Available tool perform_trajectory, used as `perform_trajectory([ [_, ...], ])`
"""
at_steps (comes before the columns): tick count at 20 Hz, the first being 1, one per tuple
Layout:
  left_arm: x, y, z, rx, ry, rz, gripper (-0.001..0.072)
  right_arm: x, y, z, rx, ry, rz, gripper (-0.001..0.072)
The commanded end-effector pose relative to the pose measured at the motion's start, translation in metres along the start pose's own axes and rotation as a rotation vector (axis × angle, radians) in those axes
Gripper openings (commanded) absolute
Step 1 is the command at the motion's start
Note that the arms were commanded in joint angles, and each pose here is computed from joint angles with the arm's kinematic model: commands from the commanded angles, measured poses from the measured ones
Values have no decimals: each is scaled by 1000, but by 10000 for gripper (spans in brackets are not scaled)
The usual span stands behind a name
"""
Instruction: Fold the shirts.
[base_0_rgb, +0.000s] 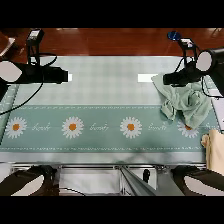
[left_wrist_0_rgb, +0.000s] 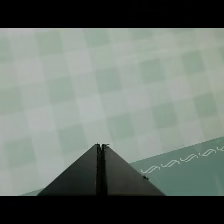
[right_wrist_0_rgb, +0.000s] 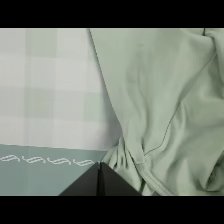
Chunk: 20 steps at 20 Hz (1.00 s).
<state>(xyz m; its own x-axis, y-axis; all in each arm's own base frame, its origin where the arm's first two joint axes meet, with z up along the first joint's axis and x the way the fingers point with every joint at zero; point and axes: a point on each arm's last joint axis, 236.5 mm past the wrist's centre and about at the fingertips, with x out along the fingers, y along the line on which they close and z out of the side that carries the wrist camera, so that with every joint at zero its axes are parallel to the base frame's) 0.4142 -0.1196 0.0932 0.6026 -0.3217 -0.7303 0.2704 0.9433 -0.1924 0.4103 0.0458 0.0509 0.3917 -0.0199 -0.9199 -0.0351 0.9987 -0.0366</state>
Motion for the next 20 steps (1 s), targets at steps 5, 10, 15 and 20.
perform_trajectory([
  [5, 0, 1, 0, -1, 1, 1, 18, 0, 0, 0, -1, 0, 0, 21],
  [10, 0, 1, 0, -1, 1, 1, 19, 0, 0, 0, -1, 0, 0, 21],
  [15, 0, 0, 0, -1, 1, 1, 19, 0, 1, 7, 0, -27, 4, 21],
  [20, -1, 5, 25, -1, -107, 19, 18, -5, -19, 45, -61, -189, -90, 23],
])
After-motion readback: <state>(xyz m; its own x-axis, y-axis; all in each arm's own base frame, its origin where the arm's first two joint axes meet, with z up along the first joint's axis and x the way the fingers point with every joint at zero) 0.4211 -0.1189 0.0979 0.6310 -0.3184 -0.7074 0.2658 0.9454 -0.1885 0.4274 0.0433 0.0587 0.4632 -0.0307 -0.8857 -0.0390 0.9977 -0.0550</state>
